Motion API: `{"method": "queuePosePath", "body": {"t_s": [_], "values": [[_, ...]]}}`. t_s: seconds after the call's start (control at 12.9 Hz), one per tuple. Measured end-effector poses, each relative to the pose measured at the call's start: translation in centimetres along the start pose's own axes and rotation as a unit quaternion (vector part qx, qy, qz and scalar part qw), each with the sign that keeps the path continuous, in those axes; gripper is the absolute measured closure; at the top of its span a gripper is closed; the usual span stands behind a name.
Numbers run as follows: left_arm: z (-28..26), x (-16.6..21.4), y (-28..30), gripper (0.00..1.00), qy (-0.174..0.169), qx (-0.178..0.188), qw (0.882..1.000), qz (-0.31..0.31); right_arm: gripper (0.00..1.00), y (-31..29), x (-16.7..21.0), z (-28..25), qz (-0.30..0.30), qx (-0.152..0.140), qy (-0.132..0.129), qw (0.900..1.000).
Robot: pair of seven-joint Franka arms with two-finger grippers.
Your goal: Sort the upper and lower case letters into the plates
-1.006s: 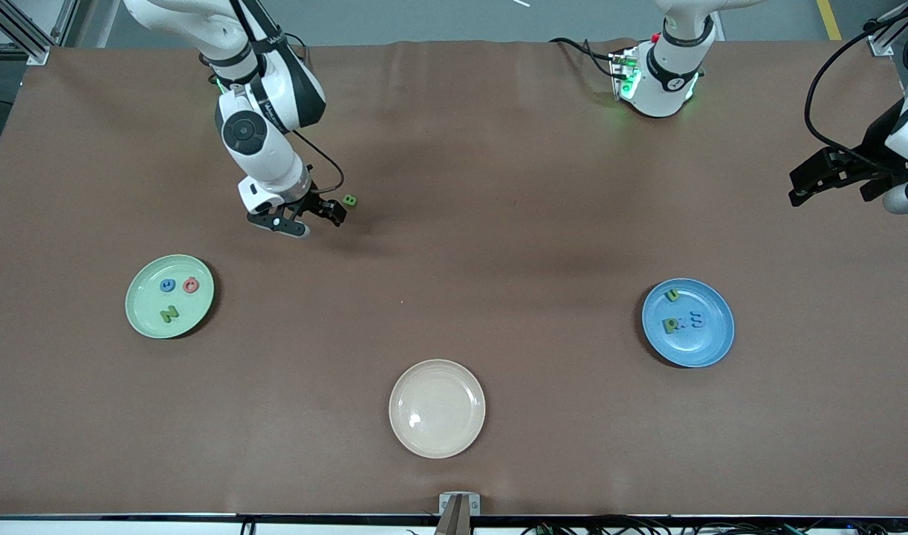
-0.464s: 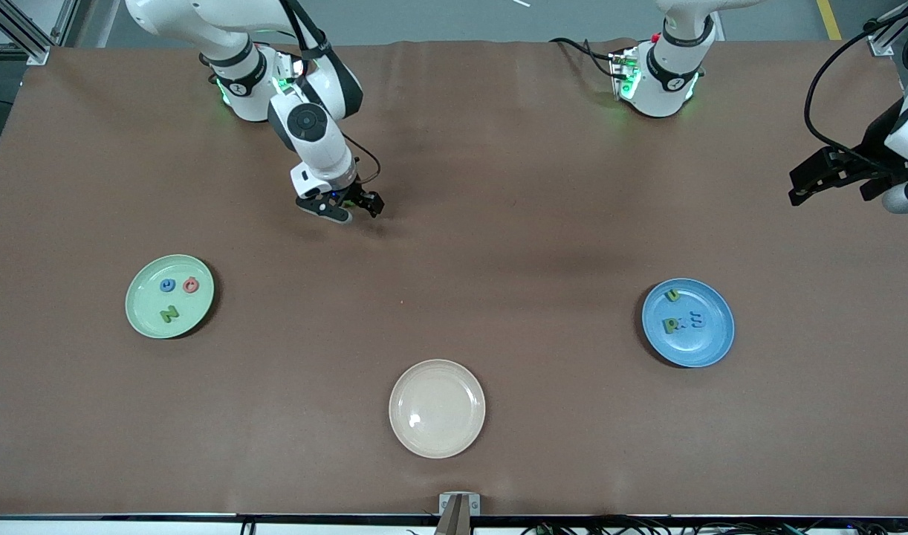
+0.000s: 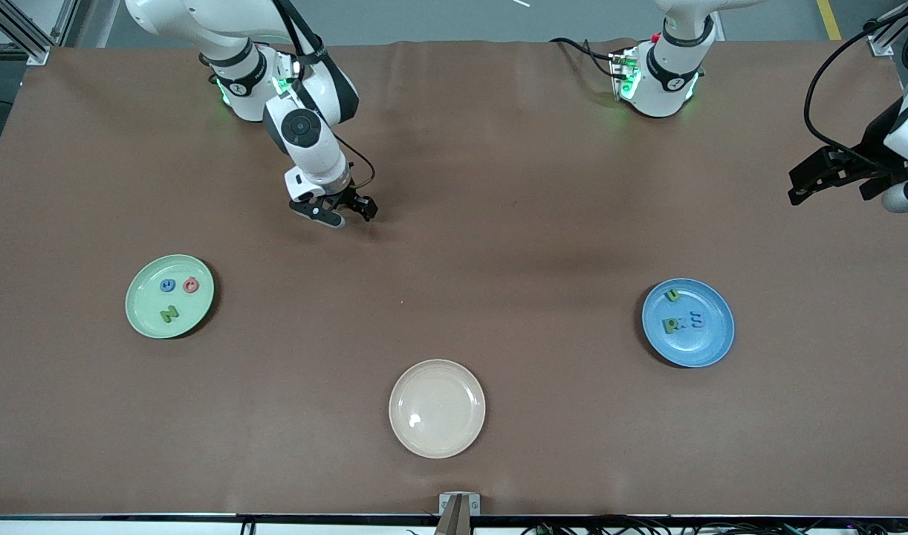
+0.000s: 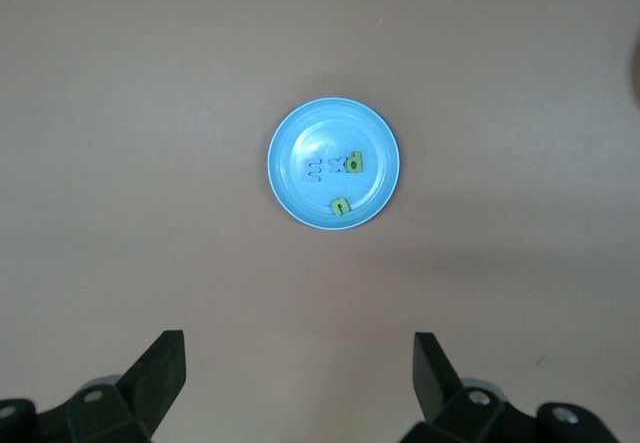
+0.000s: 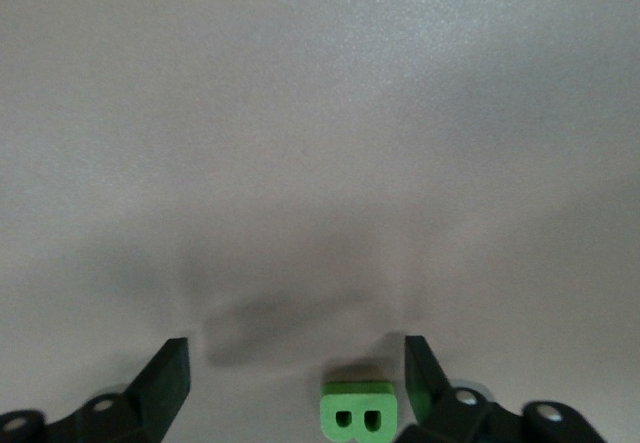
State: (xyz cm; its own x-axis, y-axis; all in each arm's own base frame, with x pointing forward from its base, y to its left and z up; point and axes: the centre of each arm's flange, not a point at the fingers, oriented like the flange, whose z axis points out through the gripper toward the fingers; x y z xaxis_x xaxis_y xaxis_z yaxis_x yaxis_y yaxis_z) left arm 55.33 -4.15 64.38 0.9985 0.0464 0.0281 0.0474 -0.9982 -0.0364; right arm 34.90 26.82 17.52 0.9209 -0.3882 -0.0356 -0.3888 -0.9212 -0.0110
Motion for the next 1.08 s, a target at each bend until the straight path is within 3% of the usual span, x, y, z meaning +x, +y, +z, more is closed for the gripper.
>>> {"method": "queuePosePath", "body": {"t_s": [0.23,0.62,1.01,1.08], "values": [[-0.1,0.0,0.0,0.0,0.001,0.0,1.0,0.0,0.22,0.4,-0.2,0.3,0.0,-0.005,-0.003,1.0],[-0.1,-0.1,0.0,0.0,0.001,0.0,1.0,0.0,0.29,0.7,-0.5,0.5,-0.002,-0.008,-0.004,1.0],[-0.3,-0.2,0.1,0.0,0.003,-0.002,1.0,0.0,0.5,0.5,-1.0,0.2,-0.009,-0.007,-0.005,1.0],[-0.3,-0.2,0.2,0.0,0.002,-0.008,1.0,0.0,0.5,0.4,-1.2,0.3,-0.012,-0.008,-0.005,1.0]]}}
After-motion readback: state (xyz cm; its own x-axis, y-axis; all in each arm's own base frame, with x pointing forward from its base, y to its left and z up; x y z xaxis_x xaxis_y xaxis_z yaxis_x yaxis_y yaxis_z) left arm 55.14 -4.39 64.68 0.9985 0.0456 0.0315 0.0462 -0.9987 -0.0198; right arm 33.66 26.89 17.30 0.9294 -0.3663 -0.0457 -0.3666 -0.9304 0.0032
